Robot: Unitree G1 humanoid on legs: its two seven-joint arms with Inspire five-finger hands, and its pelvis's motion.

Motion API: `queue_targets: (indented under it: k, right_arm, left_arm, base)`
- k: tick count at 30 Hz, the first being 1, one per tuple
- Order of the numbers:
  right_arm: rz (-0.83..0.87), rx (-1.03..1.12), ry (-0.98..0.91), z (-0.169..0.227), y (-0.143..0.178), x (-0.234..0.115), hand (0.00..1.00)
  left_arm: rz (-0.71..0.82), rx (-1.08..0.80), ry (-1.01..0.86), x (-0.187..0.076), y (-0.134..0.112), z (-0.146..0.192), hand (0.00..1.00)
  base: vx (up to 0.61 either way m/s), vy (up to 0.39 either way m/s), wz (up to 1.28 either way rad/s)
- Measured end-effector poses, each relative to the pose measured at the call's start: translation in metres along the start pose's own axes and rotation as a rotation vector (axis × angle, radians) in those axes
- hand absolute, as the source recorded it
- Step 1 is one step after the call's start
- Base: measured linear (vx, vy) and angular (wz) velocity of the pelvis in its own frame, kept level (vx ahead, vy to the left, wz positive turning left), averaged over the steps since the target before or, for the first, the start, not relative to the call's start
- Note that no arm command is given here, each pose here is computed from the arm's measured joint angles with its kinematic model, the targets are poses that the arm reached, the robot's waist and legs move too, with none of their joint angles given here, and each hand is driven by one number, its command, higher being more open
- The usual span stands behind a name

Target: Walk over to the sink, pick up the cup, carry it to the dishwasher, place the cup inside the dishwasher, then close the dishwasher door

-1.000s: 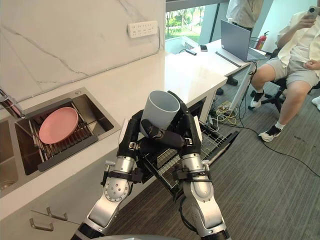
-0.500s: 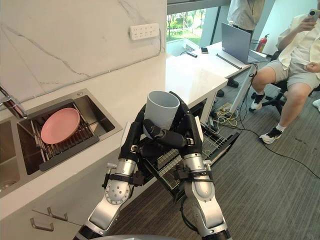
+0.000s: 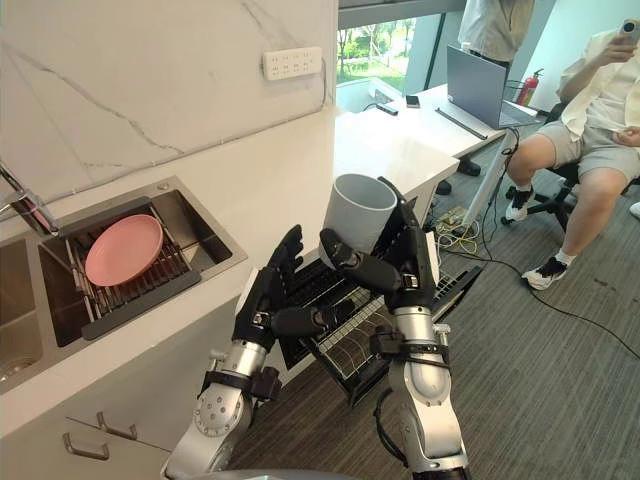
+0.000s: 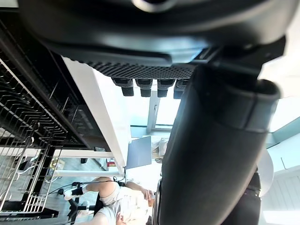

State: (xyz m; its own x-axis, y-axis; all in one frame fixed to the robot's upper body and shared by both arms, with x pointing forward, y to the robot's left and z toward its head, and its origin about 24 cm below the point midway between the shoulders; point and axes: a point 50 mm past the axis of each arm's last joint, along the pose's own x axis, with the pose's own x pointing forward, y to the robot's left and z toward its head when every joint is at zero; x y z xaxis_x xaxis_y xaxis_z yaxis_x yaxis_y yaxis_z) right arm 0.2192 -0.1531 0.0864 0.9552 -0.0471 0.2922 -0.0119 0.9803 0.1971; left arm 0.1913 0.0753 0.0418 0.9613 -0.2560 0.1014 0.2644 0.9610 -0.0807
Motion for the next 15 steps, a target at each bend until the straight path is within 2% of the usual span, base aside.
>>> queue_targets:
  k: [6, 15]
  right_arm:
    - [-0.049, -0.028, 0.008, 0.000, -0.015, -0.004, 0.00]
    - [-0.098, -0.058, 0.087, -0.012, -0.031, -0.021, 0.00]
  left_arm:
    - [-0.037, 0.005, 0.197, -0.018, 0.004, -0.041, 1.00]
    - [0.012, 0.026, 0.431, -0.049, 0.025, -0.086, 1.00]
  base:
    - [0.00, 0.000, 0.00]
    - [0.00, 0.000, 0.00]
